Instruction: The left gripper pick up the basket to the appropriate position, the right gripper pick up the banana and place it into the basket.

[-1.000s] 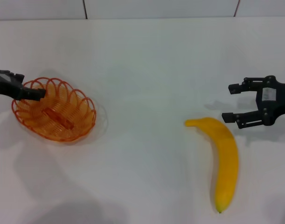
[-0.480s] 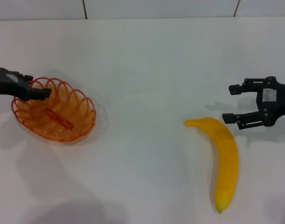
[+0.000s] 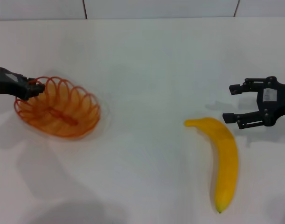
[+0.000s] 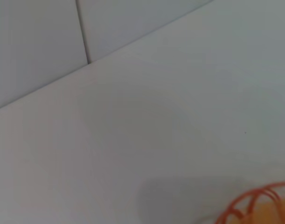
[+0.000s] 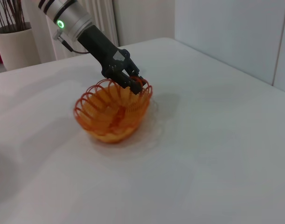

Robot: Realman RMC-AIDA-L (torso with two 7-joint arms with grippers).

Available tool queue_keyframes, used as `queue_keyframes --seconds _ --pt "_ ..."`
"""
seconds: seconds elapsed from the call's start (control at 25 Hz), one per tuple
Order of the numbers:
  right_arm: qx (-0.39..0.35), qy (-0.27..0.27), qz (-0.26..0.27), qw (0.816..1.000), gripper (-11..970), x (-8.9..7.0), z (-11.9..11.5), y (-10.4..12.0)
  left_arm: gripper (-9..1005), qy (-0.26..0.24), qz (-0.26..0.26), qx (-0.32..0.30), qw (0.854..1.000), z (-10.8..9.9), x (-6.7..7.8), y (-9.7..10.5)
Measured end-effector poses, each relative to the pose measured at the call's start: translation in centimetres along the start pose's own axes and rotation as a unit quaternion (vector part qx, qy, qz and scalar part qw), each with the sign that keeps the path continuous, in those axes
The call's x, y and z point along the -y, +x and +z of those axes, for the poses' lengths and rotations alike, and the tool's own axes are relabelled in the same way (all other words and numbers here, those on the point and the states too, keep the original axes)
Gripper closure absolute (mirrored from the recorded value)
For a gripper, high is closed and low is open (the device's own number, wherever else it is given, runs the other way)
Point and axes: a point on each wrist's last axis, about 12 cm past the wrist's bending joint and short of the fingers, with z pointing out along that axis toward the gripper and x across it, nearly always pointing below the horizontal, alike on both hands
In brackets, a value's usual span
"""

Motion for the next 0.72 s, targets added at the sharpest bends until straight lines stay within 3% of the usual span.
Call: queue_keyframes --seconds 0.16,0.36,0.72 --pt "0.0 0.0 0.0 1.0 79 0.0 0.0 0.0 774 0.0 -0.001 0.0 1.0 -0.1 0.0 -0.1" --pt "0.0 0.0 0.001 1.0 79 0.0 0.0 0.0 905 0.008 -0.009 0.008 1.0 -0.2 0.1 -0.4" --pt "-0.001 0.002 0.002 1.0 79 0.0 -0.1 0.2 922 0.038 -0.028 0.083 0.995 -2.0 0.5 -1.4"
